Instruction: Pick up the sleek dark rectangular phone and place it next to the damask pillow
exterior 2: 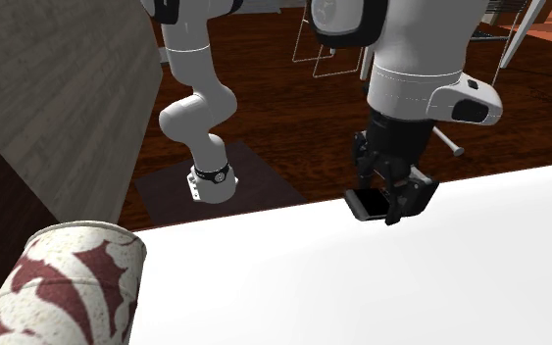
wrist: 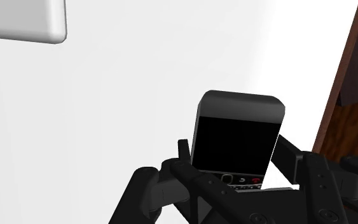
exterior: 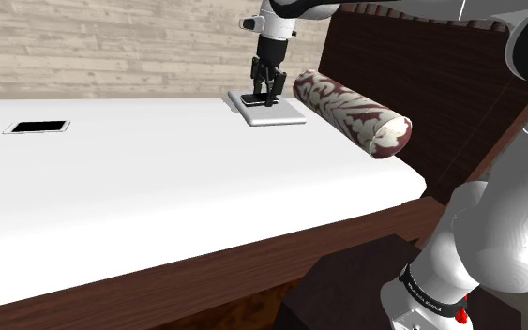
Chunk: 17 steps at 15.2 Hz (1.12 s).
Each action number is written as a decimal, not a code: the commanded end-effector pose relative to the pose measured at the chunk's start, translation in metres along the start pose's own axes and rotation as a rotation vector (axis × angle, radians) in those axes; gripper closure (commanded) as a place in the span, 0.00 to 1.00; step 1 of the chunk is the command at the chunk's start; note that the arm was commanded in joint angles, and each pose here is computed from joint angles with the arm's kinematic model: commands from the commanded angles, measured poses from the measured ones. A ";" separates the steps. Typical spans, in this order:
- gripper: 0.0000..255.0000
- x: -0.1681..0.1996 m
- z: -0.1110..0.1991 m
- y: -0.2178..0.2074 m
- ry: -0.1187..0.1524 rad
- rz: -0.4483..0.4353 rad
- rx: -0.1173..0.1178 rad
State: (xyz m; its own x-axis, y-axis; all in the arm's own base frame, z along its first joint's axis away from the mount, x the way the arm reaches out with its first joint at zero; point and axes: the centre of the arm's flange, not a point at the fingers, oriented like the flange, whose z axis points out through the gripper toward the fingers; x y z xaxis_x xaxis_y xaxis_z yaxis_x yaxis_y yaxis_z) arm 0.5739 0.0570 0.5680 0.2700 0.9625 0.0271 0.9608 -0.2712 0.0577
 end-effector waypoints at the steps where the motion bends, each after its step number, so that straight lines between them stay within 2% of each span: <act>1: 1.00 -0.001 -0.012 0.000 0.000 0.000 0.000; 8: 1.00 0.000 -0.044 0.002 0.000 0.000 0.000; 17: 1.00 -0.110 -0.049 -0.042 0.000 0.000 0.000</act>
State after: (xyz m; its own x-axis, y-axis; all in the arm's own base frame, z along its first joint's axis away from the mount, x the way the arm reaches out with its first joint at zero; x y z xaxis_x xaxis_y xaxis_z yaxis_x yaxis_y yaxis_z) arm 0.5092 -0.0273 0.6102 0.2710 0.9622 0.0268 0.9605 -0.2722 0.0582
